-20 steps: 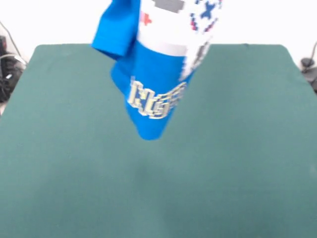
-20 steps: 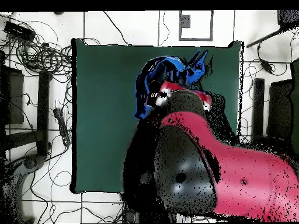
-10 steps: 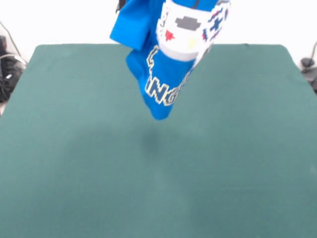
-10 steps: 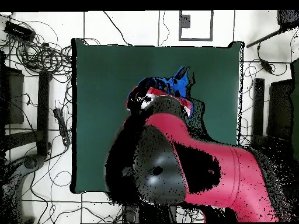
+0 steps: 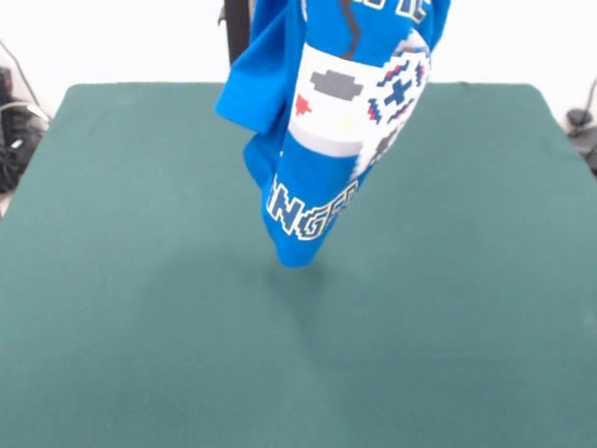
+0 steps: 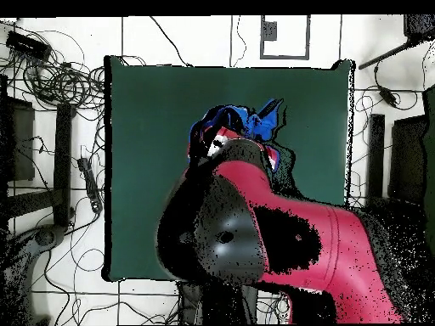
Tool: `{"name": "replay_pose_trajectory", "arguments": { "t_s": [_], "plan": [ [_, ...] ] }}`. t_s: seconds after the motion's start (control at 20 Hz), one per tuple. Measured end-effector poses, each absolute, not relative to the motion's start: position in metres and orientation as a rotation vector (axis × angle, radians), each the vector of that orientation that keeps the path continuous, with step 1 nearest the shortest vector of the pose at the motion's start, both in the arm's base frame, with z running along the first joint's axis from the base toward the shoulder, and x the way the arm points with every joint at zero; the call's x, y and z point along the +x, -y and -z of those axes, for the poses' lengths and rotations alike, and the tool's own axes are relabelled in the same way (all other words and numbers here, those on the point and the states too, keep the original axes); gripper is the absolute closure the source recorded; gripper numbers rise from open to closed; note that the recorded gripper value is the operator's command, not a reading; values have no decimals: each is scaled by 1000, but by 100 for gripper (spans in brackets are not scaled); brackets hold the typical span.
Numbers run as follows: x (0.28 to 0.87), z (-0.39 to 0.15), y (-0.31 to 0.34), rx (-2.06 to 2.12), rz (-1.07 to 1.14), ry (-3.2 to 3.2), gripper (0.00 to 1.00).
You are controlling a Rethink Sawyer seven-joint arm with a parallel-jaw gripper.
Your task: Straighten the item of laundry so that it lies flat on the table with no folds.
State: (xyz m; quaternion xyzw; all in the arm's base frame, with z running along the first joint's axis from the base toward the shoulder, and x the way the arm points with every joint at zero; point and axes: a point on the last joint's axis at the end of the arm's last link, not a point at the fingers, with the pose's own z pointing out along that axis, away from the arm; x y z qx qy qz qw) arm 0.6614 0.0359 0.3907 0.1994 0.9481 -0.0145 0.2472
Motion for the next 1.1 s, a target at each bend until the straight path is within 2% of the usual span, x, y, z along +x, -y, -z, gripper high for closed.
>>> {"name": "replay_pose_trajectory", "arguments": {
  "t_s": [0.5, 1.1],
  "plan": [
    [645, -389, -49, 591, 75, -2576, 100],
    [650, -314, -92, 691, 85, -2652, 100]
  ]
}}
